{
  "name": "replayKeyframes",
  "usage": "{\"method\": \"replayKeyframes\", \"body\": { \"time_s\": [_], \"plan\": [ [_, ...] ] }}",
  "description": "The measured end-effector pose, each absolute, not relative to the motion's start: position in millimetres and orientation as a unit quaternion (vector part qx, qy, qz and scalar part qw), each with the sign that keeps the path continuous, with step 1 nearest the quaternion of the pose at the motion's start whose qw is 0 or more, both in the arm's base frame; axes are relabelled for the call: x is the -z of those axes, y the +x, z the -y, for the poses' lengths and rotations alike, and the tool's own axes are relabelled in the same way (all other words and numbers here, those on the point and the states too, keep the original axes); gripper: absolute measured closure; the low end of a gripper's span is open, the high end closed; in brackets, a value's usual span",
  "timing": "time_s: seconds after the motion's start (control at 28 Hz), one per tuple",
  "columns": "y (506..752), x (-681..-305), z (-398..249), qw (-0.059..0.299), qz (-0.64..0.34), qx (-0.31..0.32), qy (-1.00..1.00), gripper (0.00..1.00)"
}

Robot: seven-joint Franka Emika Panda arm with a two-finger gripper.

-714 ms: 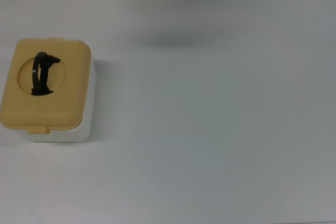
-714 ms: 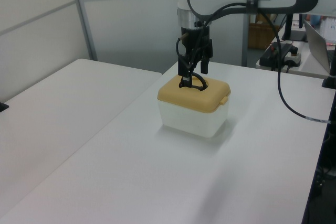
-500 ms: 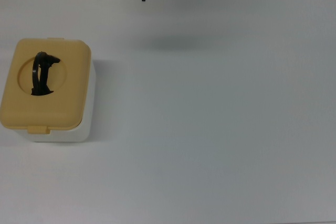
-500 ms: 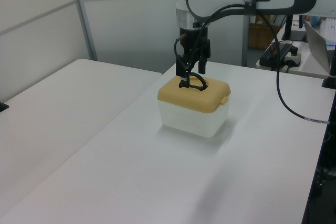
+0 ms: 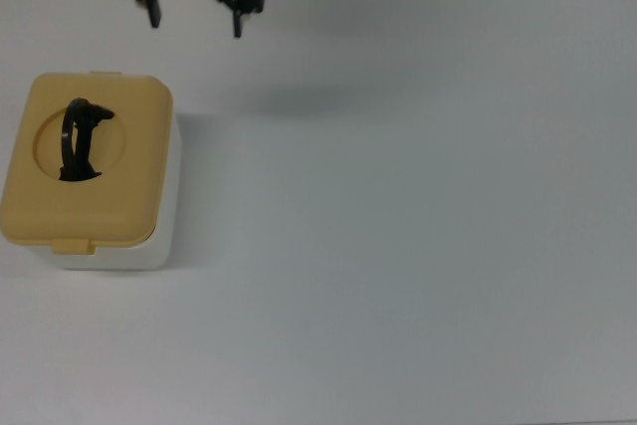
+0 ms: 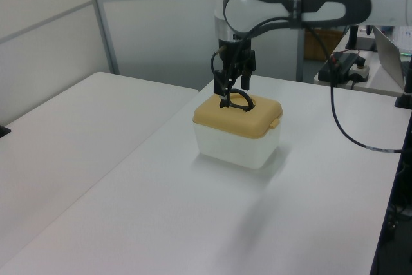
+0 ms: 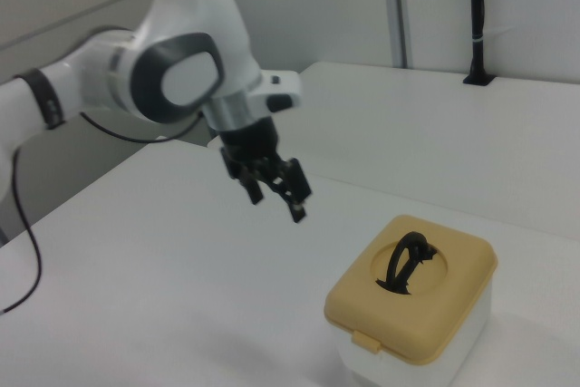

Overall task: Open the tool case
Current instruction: 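Lower the open gripper toward the black handle on the tan lid, then close the gripper around the black arched handle of the lid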

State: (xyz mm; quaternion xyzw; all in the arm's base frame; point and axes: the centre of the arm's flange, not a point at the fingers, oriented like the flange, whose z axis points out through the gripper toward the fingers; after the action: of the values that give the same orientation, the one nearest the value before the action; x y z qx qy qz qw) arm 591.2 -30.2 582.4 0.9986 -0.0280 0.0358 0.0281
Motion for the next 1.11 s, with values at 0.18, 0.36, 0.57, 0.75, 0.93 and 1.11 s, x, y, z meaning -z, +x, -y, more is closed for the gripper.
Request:
{"method": "replayKeyframes", "body": {
  "time_s": [0.18,0.36,0.57,0.75,0.93,1.11],
  "plan": [
    [610.6,-559.8,69.5,0.045,0.05,-0.049,0.997,0.0],
    [615.5,-559.3,110.2,0.049,0.055,-0.053,0.996,0.0],
    [613.3,-563.4,137.8,0.053,0.041,-0.056,0.996,0.0],
    [618.5,-558.0,153.8,0.055,0.041,-0.056,0.996,0.0],
    [632.9,-543.7,155.2,0.059,0.026,-0.069,0.995,0.0],
    [645.7,-524.1,157.0,0.062,0.01,-0.077,0.995,0.0]
  ]
}}
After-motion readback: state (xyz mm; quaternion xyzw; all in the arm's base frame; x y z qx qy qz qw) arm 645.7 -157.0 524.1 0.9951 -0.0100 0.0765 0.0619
